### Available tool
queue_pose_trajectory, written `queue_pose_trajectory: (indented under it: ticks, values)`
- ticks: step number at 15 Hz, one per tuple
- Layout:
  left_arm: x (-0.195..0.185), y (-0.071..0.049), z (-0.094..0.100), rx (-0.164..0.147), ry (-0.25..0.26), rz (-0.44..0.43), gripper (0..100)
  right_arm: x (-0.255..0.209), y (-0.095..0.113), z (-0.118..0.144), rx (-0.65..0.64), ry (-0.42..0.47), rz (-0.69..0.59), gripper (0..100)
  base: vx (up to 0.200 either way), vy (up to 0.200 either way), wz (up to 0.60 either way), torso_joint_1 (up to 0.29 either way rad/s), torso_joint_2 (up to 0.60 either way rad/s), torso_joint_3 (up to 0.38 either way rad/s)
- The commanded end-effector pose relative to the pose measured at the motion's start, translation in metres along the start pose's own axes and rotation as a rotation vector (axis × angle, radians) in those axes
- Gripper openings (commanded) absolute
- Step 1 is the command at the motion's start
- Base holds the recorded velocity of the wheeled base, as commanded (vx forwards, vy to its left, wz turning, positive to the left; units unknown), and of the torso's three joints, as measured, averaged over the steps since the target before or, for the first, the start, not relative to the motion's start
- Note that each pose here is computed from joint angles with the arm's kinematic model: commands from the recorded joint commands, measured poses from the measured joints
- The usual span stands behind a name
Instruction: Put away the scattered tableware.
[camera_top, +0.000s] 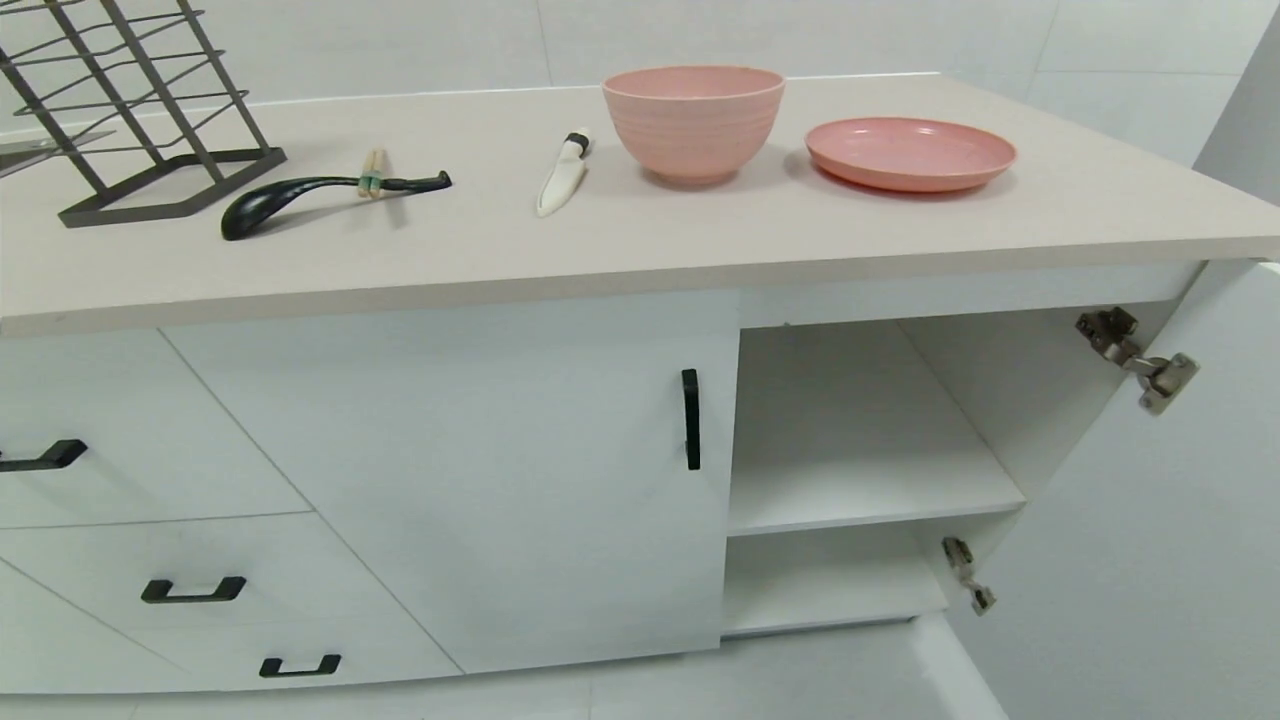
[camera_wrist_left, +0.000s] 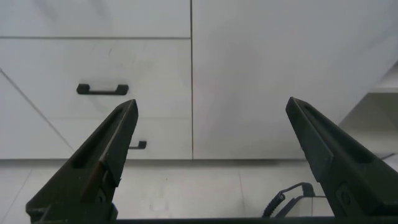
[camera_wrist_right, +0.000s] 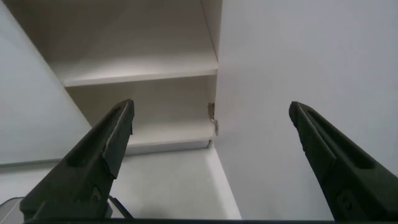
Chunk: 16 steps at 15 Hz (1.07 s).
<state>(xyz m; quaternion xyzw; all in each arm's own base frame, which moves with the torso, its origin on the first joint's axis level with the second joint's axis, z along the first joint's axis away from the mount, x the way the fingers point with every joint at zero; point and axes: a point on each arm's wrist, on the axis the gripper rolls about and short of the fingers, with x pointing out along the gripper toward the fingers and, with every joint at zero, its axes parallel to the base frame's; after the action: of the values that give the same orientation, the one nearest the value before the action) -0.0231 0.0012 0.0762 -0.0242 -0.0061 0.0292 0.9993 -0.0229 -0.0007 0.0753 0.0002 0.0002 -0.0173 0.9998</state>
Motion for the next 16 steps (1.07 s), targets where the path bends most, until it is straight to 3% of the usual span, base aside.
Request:
queue_pose_trajectory:
  ticks: [1, 8, 13, 16]
  values:
    - [0.0002, 0.0, 0.0001, -0.001, 0.003, 0.001, 100, 0.0001, 0.0, 0.0, 0.0, 0.001, -0.001, 100, 0.0, 0.0, 0.0, 0.0, 0.0, 0.0]
    - [0.0002, -0.0001, 0.0001, -0.001, 0.003, 0.0, 100, 0.0001, 0.0, 0.0, 0.003, 0.001, -0.001, 100, 0.0, 0.0, 0.0, 0.011, -0.01, -0.005]
    - [0.0002, 0.0, 0.0001, -0.007, 0.003, 0.001, 100, 0.0001, 0.0, 0.0, 0.0, 0.001, -0.001, 100, 0.0, 0.0, 0.0, 0.215, -0.13, -0.115]
    - [0.0002, 0.0, 0.0001, -0.005, 0.003, 0.001, 100, 0.0001, 0.0, 0.0, 0.0, 0.001, -0.001, 100, 0.0, 0.0, 0.0, 0.225, -0.64, -0.246]
